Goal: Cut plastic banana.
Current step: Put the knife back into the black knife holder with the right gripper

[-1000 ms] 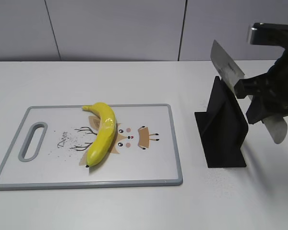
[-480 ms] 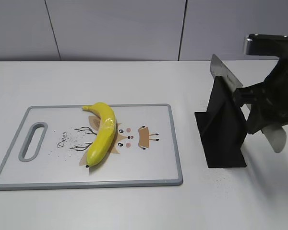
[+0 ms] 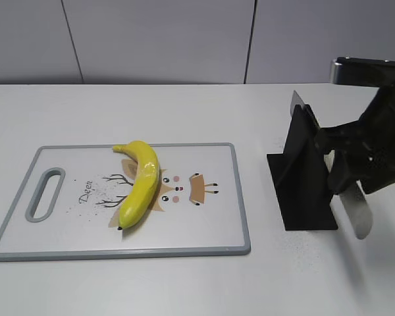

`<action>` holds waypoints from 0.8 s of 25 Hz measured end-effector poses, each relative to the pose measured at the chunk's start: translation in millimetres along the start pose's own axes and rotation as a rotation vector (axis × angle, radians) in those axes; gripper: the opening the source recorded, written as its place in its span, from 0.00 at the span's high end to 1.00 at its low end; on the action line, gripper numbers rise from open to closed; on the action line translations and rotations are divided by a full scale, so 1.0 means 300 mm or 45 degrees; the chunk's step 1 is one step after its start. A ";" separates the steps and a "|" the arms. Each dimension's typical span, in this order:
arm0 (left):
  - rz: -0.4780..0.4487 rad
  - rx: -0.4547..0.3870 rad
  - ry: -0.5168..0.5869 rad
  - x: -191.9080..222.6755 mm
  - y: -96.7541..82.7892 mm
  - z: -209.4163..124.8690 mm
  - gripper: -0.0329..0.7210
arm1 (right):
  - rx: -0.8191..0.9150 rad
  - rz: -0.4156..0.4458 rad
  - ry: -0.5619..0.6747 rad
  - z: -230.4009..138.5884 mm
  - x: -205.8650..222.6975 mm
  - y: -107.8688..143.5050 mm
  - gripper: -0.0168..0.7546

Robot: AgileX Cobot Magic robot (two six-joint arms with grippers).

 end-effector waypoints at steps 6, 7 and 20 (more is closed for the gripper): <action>0.000 0.000 0.000 0.000 0.000 0.000 0.17 | -0.068 0.019 -0.013 -0.004 -0.016 0.003 0.14; 0.000 0.000 0.000 0.000 0.000 0.000 0.17 | -0.093 0.026 -0.024 -0.008 -0.031 0.002 0.14; 0.000 0.000 0.000 0.000 0.000 0.000 0.17 | -0.581 0.160 -0.378 -0.365 -0.271 -0.215 0.20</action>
Point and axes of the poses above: a point on each arm's last joint axis where the gripper is mounted, x pointing out along that axis toward the gripper, y along the wrist's bending axis when the last joint is at zero, z = x × y, the point moved 4 cm from there along x, pointing out along that axis toward the gripper, and after that the axes turned 15 degrees about x, right-handed, at the moved point
